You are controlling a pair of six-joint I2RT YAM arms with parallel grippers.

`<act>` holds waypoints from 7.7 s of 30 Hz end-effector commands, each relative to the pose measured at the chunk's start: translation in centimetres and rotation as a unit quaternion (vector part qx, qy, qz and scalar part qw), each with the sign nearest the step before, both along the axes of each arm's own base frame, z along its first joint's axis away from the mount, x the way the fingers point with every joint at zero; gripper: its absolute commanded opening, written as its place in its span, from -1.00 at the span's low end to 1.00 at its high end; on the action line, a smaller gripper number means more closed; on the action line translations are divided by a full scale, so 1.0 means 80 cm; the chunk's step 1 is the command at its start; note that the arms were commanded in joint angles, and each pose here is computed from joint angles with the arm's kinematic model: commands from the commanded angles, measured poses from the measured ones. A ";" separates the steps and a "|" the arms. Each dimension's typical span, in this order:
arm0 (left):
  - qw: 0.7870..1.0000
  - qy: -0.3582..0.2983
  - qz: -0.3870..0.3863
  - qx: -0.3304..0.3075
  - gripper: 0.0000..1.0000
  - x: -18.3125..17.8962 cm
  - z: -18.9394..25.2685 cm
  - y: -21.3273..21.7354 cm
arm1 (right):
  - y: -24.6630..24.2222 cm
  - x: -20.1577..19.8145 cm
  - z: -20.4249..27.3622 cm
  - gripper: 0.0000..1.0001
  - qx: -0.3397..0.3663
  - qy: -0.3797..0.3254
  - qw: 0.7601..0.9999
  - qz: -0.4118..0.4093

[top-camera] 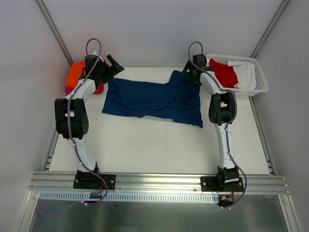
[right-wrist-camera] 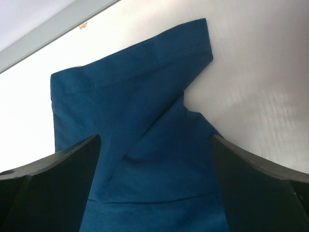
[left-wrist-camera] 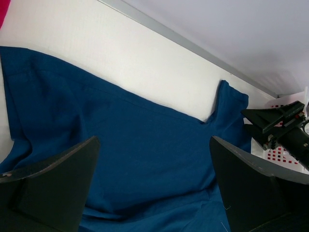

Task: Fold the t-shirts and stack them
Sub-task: Grap the side of the flattened tshirt furthest away from the robot with both arms

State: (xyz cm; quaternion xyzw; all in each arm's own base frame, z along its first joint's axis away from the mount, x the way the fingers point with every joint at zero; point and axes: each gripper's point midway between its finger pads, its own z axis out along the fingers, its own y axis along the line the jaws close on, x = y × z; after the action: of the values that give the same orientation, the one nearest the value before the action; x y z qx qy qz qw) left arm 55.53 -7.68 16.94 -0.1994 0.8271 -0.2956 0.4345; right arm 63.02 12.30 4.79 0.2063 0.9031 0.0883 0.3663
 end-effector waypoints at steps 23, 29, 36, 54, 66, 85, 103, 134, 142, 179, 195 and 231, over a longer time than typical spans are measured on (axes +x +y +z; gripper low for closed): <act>0.999 -0.011 -0.001 0.038 0.98 0.007 -0.006 0.008 | -0.104 0.066 0.057 0.99 -0.013 -0.103 0.992 -0.070; 0.999 -0.008 -0.004 0.034 0.98 0.008 -0.010 0.007 | -0.122 0.056 0.090 0.99 -0.057 -0.109 0.990 -0.075; 0.999 -0.022 -0.021 0.023 0.98 0.008 -0.004 -0.002 | -0.142 0.053 0.103 0.99 -0.114 -0.121 0.983 -0.078; 0.999 -0.012 -0.020 0.027 0.98 0.010 -0.019 0.000 | -0.091 0.085 0.010 0.97 0.111 -0.097 0.987 -0.064; 0.999 -0.008 -0.015 0.034 0.98 0.003 -0.022 0.003 | -0.101 0.082 0.026 0.96 0.072 -0.110 0.989 -0.069; 0.999 -0.004 -0.019 0.026 0.98 0.006 -0.029 0.000 | -0.192 0.092 0.072 0.96 -0.085 -0.155 0.976 -0.124; 0.999 -0.013 -0.021 0.025 0.98 0.008 -0.022 -0.001 | -0.186 0.128 0.053 0.93 0.024 -0.208 0.963 -0.172; 0.996 0.048 0.067 0.032 0.98 0.000 -0.060 0.047 | -0.152 0.133 0.012 -0.49 0.145 -0.186 0.956 -0.174; 0.994 0.049 0.095 0.028 0.98 0.004 -0.059 0.076 | -0.158 0.133 0.014 -0.79 0.154 -0.194 0.954 -0.171; 0.987 0.092 0.109 0.068 0.93 0.095 -0.127 0.126 | -0.144 0.055 0.031 -0.99 0.166 -0.137 0.967 -0.138; 0.989 0.108 0.095 0.044 0.45 0.105 -0.157 0.113 | -0.141 0.040 0.054 -0.99 0.160 -0.142 0.969 -0.126; 0.988 0.142 0.064 0.000 -0.06 0.052 -0.144 0.076 | -0.144 0.032 0.022 -0.99 0.142 -0.114 0.975 -0.130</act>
State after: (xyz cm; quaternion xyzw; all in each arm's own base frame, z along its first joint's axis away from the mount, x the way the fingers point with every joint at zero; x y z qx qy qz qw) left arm 60.89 -1.19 3.87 -0.2930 0.8616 -0.2384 0.3391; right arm 64.54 14.04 6.50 0.2478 0.8294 0.2965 0.4035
